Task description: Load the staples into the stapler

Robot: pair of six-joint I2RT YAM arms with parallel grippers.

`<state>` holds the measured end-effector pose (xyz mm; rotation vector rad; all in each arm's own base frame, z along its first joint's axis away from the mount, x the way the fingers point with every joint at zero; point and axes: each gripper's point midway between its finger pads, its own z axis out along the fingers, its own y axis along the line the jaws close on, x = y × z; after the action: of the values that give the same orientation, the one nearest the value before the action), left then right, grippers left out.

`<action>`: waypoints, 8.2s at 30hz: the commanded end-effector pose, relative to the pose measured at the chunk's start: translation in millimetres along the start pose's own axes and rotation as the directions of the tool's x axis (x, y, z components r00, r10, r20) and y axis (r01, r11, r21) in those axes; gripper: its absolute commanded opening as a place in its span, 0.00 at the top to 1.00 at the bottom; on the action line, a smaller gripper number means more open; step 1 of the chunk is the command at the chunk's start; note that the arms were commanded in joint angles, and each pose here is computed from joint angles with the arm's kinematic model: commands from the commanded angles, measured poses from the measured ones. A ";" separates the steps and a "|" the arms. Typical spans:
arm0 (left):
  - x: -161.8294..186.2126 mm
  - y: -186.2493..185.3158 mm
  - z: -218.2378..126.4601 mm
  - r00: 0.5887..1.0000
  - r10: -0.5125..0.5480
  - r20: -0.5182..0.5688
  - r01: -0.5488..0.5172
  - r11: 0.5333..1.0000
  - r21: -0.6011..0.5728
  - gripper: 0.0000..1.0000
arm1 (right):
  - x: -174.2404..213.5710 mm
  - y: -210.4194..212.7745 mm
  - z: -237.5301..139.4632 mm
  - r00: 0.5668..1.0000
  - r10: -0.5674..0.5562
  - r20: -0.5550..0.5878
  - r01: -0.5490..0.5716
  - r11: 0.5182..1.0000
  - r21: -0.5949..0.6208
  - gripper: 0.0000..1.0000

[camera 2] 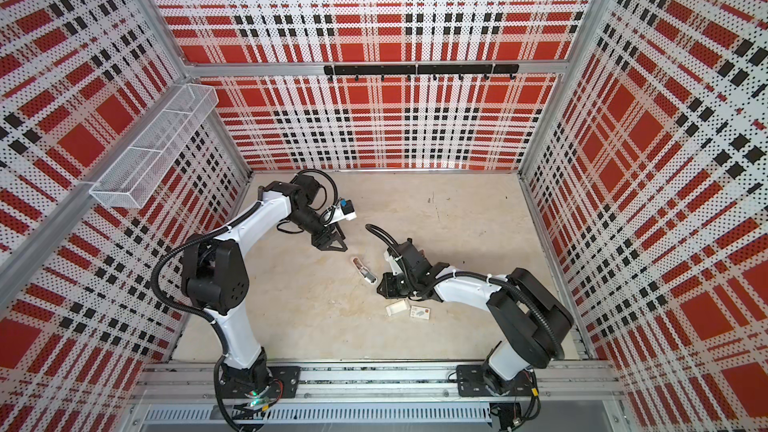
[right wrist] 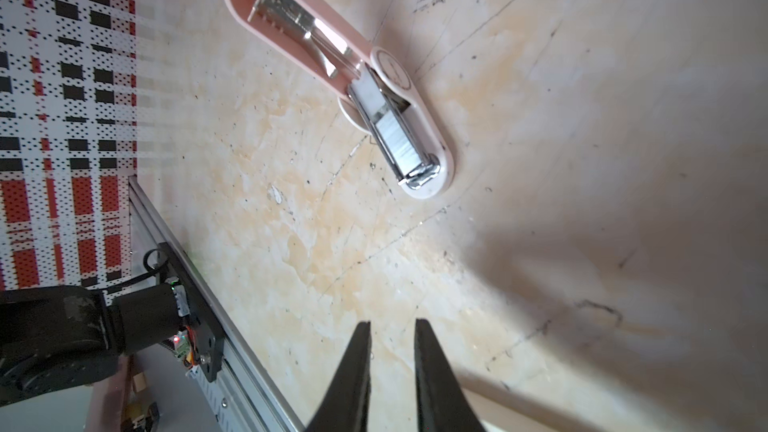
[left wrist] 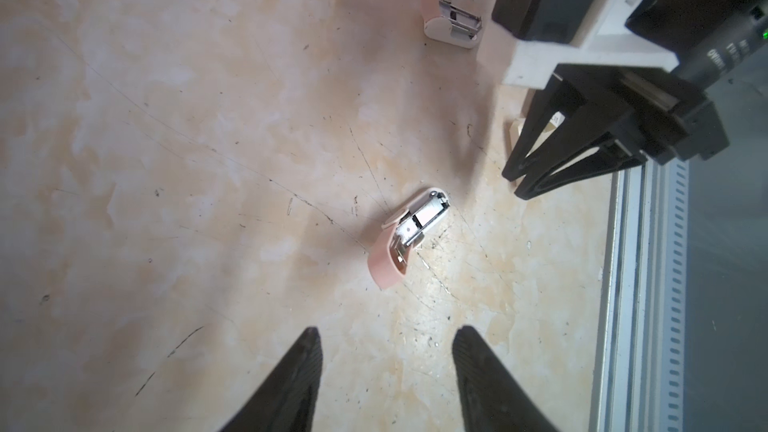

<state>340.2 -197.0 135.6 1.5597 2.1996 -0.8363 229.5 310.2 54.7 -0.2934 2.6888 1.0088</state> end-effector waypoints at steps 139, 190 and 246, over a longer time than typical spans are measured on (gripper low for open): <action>44.0 -25.8 64.2 0.964 0.210 -0.165 -0.233 0.963 -0.132 0.60 | -81.3 -28.9 34.0 0.995 0.104 0.009 -0.101 0.982 -0.160 0.76; 10.3 -34.6 82.2 0.950 0.251 -0.187 -0.278 0.950 -0.142 0.81 | -70.8 -47.5 51.0 0.994 0.104 -0.047 -0.107 0.992 -0.063 0.95; 21.6 -21.2 131.2 0.906 0.269 -0.327 -0.316 0.943 -0.099 0.83 | -130.6 -44.3 -7.4 0.984 0.075 0.159 -0.078 0.997 0.014 0.95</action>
<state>310.1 -284.8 49.8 1.9213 2.0029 -0.4057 341.7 281.4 29.6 -0.0610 2.7143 0.9588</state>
